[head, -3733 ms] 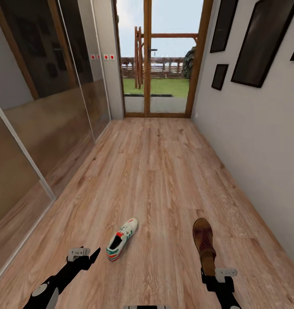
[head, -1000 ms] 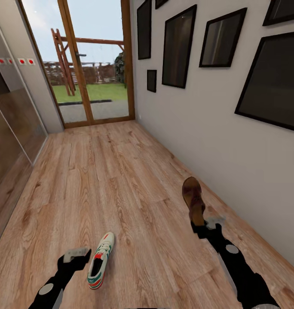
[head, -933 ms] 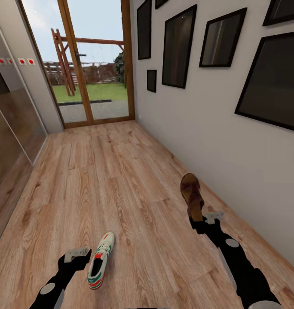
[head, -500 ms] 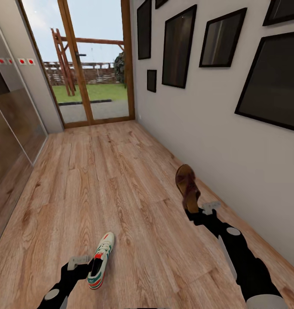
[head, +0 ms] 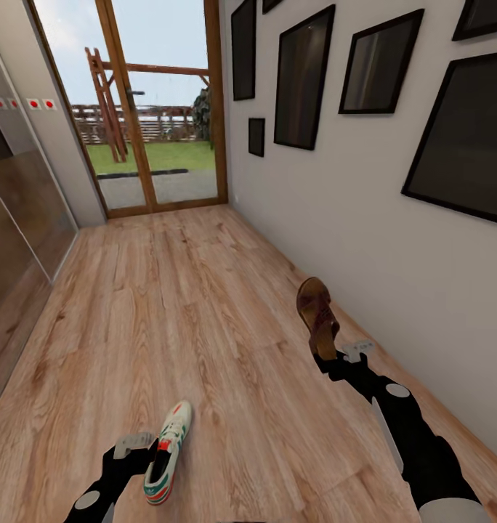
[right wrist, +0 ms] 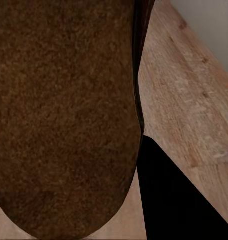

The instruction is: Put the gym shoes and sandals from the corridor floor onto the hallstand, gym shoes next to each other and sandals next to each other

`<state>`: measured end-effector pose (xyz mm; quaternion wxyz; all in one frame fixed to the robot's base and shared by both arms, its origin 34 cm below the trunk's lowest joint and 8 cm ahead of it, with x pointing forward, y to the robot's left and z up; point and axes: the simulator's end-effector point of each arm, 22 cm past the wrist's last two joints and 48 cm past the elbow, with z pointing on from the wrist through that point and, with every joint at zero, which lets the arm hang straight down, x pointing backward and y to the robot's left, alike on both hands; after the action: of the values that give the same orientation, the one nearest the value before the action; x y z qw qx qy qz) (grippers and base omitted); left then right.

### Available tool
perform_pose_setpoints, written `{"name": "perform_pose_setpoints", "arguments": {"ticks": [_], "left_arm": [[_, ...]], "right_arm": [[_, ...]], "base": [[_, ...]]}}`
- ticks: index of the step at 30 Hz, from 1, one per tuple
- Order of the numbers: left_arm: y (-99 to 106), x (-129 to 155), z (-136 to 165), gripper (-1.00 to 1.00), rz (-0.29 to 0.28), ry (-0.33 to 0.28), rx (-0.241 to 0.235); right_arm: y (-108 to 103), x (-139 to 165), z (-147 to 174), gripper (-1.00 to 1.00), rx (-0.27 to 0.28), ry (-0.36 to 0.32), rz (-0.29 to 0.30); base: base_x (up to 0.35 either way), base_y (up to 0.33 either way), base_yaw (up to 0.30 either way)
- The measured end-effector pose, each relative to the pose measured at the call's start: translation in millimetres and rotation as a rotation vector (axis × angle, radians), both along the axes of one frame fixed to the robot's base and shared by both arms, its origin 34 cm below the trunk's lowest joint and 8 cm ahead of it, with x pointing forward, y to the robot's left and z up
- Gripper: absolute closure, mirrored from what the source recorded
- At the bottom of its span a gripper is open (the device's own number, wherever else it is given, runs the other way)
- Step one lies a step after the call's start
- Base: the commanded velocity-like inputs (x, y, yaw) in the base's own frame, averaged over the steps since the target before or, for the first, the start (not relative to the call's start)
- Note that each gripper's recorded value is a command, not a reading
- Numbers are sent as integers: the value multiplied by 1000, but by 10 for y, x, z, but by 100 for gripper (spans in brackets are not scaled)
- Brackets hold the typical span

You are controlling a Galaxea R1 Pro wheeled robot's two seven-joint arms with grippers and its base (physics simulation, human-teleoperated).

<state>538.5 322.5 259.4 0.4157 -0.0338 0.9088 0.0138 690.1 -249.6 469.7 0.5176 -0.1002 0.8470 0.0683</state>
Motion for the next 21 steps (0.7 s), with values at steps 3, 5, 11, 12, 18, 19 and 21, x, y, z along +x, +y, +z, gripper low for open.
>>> {"name": "perform_pose_setpoints", "arguments": {"ticks": [3, 5, 11, 12, 18, 19, 21], "left_arm": [[3, -3, -2, -100, -1, 1, 1], [3, -9, -6, -100, -2, 2, 1], [-3, -20, -14, -100, -4, 4, 1], [-3, -20, -13, -100, -4, 3, 1], [-5, -14, 3, -100, -11, -2, 4], [-7, -15, 4, -100, -12, -2, 3], [-12, -16, 5, -100, -14, -2, 3]], "right_arm": [[3, 0, -1, 100, 0, 0, 1], [5, 0, -3, 100, 0, 0, 1], [10, 0, -3, 100, 0, 0, 2], [10, 0, -2, 100, 0, 0, 2], [10, 0, -1, 100, 0, 0, 2], [10, 0, -2, 100, 0, 0, 2], [11, 1, 0, 100, 0, 0, 3]], "base": [[221, 0, 0], [148, 0, 0], [57, 0, -100], [18, 0, -226], [5, 0, -275], [1, 0, -199], [1, 0, -143]]}}
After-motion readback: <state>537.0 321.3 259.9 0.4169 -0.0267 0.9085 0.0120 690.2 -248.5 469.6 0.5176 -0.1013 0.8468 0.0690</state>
